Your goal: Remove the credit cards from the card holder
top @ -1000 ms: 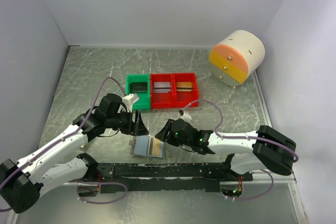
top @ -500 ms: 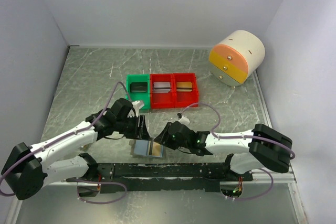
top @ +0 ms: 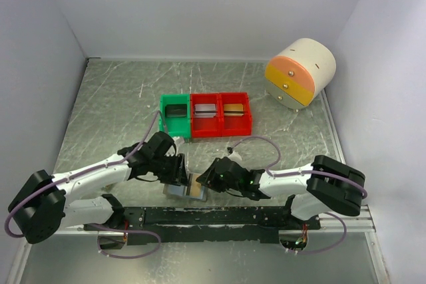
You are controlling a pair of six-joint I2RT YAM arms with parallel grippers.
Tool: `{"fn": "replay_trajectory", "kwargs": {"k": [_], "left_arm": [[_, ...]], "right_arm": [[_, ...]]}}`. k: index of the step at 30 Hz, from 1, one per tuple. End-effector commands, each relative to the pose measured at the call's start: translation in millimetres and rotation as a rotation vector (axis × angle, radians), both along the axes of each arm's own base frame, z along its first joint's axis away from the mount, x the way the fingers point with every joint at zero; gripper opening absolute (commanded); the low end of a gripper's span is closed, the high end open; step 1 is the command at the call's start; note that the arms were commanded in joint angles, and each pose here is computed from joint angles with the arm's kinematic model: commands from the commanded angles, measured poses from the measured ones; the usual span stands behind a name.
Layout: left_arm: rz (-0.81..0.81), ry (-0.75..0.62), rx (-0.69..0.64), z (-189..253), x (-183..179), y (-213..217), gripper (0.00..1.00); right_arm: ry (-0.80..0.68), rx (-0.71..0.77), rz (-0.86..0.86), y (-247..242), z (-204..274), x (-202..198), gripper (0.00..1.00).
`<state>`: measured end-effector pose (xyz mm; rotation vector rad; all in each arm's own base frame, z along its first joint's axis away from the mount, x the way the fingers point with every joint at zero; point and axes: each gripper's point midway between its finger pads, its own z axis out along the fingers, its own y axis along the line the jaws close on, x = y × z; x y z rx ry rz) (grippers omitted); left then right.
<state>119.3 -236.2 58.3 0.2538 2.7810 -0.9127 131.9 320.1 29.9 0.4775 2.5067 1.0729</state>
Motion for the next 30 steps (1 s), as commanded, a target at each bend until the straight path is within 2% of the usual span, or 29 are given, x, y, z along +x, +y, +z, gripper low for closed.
{"fn": "replay_trajectory", "kwargs": {"k": [1, 6, 15, 26, 30], "left_arm": [[0.032, -0.015, 0.013, -7, 5, 0, 0.52], [0.047, 0.003, 0.021, -19, 3, 1, 0.49], [0.111, 0.043, 0.027, -39, 6, -1, 0.39], [0.133, 0.005, 0.005, -27, 13, -4, 0.25], [0.131, -0.006, -0.018, -21, 14, -6, 0.17]], "right_arm": [[0.049, -0.098, -0.033, -20, -28, -6, 0.33], [0.058, -0.078, -0.030, -21, -29, -9, 0.33], [0.076, -0.093, 0.005, -15, -34, -13, 0.33], [0.071, -0.119, -0.012, -20, -35, -11, 0.33], [0.067, -0.122, -0.006, -20, -34, -11, 0.33]]}}
